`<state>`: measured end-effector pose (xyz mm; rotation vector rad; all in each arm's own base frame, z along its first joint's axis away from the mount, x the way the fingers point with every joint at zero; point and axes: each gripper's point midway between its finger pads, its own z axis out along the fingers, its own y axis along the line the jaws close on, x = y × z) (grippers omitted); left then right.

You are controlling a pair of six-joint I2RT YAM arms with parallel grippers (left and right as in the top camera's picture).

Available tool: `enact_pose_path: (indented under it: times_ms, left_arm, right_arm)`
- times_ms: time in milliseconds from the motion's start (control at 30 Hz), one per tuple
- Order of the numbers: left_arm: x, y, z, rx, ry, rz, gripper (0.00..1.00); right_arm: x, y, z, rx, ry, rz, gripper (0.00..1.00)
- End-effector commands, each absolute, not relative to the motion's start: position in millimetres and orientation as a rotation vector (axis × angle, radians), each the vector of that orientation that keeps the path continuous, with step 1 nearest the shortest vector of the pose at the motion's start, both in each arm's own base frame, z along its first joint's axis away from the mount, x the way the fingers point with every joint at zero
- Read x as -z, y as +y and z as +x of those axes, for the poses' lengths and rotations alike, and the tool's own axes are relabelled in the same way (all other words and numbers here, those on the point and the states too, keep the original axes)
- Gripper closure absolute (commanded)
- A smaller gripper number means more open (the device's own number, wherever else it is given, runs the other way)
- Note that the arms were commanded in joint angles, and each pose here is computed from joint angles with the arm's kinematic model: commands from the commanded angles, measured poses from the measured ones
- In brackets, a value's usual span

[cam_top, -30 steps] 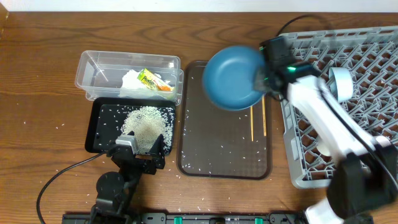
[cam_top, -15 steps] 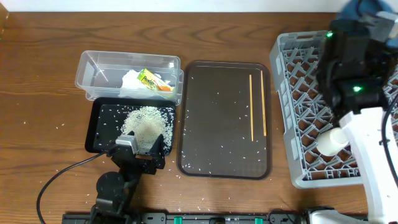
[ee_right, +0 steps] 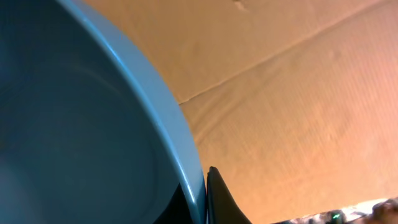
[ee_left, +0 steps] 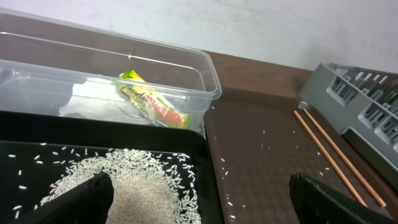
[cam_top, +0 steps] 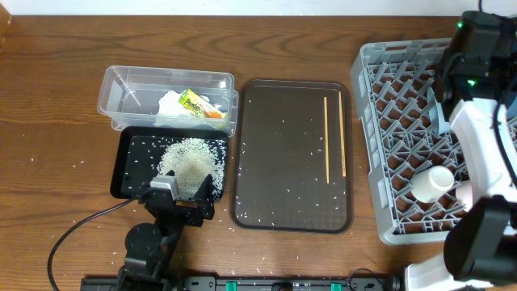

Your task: Sort waste into correct bins and load items into the dishwasher rack

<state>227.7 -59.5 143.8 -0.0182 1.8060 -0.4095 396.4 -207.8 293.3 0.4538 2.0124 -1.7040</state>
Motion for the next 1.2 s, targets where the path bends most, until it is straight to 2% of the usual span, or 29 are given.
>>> enact_pose_path:
  times_ms: [0, 200, 300, 333, 367, 400, 467, 533, 633, 800, 967, 1167]
  left_arm:
    - [-132.2, -59.0, 227.9, 0.411, 1.829, -0.034, 0.07]
    - [-132.2, -59.0, 227.9, 0.411, 1.829, -0.034, 0.07]
    - [-132.2, -59.0, 227.9, 0.411, 1.829, -0.034, 0.07]
    - [-132.2, -59.0, 227.9, 0.411, 1.829, -0.034, 0.07]
    - [-132.2, -59.0, 227.9, 0.411, 1.829, -0.034, 0.07]
    - [-132.2, -59.0, 227.9, 0.411, 1.829, -0.034, 0.07]
    - [-132.2, -59.0, 227.9, 0.411, 1.829, -0.034, 0.07]
    - [-132.2, -59.0, 227.9, 0.411, 1.829, -0.034, 0.07]
    - [-132.2, -59.0, 227.9, 0.411, 1.829, -0.034, 0.07]
    - [-132.2, -59.0, 227.9, 0.411, 1.829, -0.034, 0.07]
    - [-132.2, -59.0, 227.9, 0.411, 1.829, -0.034, 0.07]
    - [-132.2, -59.0, 227.9, 0.411, 1.829, -0.034, 0.07]
  right_arm:
    - [-282.4, -212.9, 400.7, 1.844, 2.102, 0.317, 0.99]
    - [-249.7, -202.5, 420.5, 1.895, 2.181, 0.152, 0.97]
    - [-240.0, -188.9, 431.2, 1.845, 2.2, 0.061, 0.9]
    - [-237.2, -181.7, 434.9, 1.824, 2.204, 0.029, 0.85]
    - [-236.9, -176.4, 437.5, 1.802, 2.191, 0.037, 0.75]
    - [-237.1, -170.4, 439.8, 1.778, 2.173, 0.059, 0.59]
    - [-237.8, -159.2, 442.3, 1.749, 2.147, 0.082, 0.38]
    - [-240.3, -147.5, 443.1, 1.717, 2.129, 0.089, 0.3]
    - [-245.4, -129.0, 445.5, 1.663, 2.119, 0.051, 0.29]
    - [-250.3, -87.1, 451.7, 1.444, 2.159, -0.157, 0.32]
    - [-236.1, -28.1, 444.5, 0.994, 2.258, -0.357, 0.27]
    - [-208.7, 38.8, 420.1, 0.35, 2.411, -0.178, 0.27]
